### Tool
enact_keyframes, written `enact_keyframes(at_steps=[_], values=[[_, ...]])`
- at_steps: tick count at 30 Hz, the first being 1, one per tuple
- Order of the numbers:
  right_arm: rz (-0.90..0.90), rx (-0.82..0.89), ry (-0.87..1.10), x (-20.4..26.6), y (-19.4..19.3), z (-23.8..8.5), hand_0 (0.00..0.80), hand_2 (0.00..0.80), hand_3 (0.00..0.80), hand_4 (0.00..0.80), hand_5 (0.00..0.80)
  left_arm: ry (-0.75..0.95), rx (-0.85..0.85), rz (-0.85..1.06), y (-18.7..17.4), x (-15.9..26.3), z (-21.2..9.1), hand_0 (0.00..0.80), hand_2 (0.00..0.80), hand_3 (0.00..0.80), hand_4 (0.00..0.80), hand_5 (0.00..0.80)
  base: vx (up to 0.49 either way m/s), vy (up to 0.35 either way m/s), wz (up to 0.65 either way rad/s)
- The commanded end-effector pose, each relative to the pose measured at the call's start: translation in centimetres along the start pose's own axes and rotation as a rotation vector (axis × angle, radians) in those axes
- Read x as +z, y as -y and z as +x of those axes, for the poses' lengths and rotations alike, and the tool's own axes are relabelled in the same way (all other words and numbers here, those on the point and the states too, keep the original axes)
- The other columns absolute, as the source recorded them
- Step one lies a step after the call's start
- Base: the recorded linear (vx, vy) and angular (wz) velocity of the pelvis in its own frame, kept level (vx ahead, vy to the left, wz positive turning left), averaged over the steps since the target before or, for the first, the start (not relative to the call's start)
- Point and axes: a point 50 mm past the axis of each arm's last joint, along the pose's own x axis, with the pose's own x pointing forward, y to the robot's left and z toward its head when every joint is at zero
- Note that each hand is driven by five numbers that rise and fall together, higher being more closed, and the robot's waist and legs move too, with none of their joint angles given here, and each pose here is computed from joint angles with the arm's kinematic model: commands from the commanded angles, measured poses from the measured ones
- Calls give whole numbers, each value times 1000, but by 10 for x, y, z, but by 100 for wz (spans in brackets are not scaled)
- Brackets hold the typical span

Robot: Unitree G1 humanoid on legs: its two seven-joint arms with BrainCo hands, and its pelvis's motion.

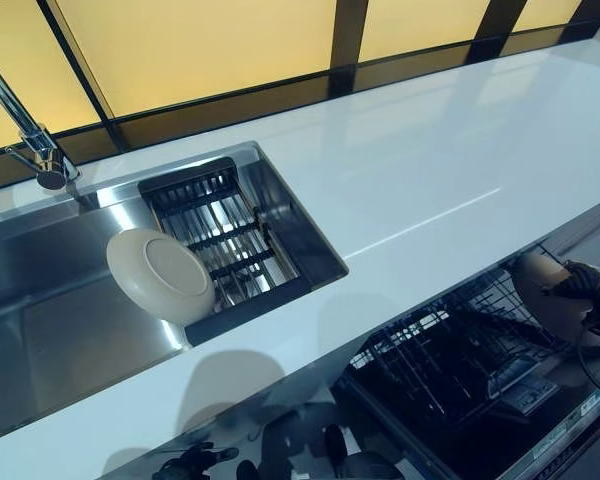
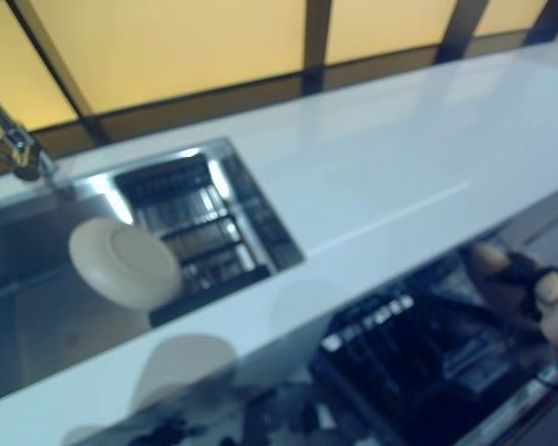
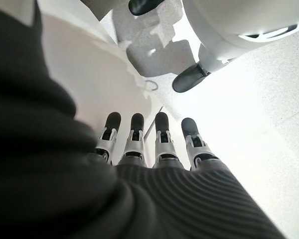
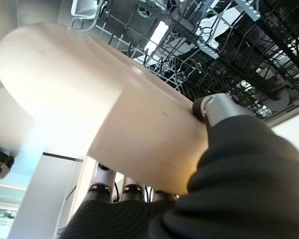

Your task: Take plates into dishwasher

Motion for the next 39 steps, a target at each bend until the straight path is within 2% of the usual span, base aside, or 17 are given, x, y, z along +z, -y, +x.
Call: enact_keyframes(at_steps=[1, 18, 39], values=[[35, -90, 8, 18, 18, 8, 800, 800, 800, 800, 800, 57, 46, 62, -21, 23, 0, 0, 0, 0, 0, 0, -47, -7, 4], [14, -139, -132, 12, 13, 20, 800, 800, 800, 800, 800, 133, 18, 67, -16, 44, 1, 0, 0, 0, 0, 0, -49, 3, 6], [-55, -54, -303, -17, -35, 24, 800, 800, 800, 800, 800, 161, 1, 78, -13, 56, 2, 0, 0, 0, 0, 0, 2, 0, 1]])
